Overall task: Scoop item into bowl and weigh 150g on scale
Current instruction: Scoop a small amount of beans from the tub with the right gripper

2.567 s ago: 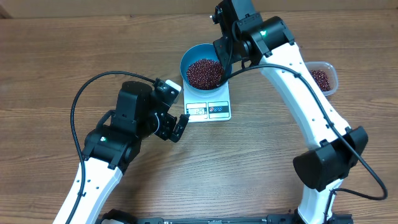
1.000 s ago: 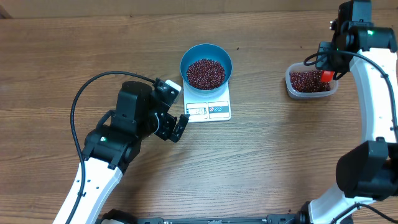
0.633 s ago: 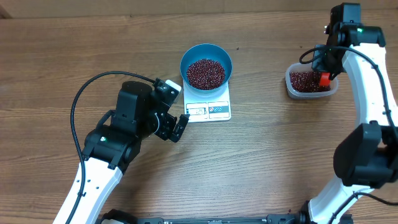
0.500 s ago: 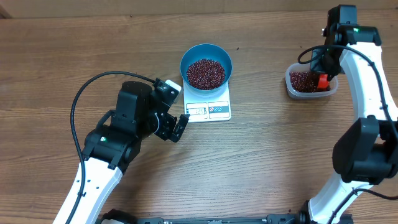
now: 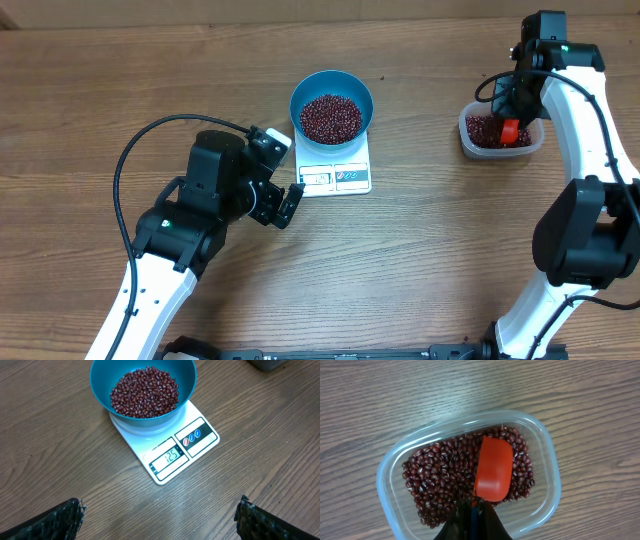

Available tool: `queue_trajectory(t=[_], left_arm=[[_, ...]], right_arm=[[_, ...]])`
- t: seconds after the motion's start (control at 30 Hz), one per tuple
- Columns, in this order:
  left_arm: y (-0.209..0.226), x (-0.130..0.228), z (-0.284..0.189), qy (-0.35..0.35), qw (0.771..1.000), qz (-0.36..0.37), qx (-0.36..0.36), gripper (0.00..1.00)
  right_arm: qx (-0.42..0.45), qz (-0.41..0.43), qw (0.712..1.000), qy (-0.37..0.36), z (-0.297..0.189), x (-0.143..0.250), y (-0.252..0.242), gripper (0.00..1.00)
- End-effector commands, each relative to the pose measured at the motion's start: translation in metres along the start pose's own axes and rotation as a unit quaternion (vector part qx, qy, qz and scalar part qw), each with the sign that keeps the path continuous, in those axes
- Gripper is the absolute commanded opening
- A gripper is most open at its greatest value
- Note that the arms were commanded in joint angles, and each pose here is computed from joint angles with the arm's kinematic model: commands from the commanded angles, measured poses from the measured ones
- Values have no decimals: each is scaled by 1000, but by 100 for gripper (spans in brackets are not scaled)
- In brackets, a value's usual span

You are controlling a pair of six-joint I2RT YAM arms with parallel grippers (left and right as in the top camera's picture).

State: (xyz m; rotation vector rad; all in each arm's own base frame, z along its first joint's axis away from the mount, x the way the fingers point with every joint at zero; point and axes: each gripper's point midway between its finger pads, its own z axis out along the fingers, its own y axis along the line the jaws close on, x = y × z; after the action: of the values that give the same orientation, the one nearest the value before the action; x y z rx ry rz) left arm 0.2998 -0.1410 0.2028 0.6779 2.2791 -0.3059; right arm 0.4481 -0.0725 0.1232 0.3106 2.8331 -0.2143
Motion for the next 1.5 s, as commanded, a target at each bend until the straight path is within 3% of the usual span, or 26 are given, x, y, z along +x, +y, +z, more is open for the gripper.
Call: queue_trajectory(t=[0.0, 0.2, 0.8, 1.47], left_arm=[[1, -9, -5, -12, 1000, -2, -4, 100], [1, -9, -5, -12, 1000, -2, -4, 100], [1, -9, -5, -12, 1000, -2, -4, 100], [1, -9, -5, -12, 1000, -2, -4, 100]], right_arm=[[-17, 0, 1000, 6, 8, 1, 6, 4], [-99, -24, 995, 16, 4, 6, 34, 4], [-197, -29, 979, 44, -5, 20, 59, 4], [-393, 146, 908, -3, -32, -4, -26, 4]])
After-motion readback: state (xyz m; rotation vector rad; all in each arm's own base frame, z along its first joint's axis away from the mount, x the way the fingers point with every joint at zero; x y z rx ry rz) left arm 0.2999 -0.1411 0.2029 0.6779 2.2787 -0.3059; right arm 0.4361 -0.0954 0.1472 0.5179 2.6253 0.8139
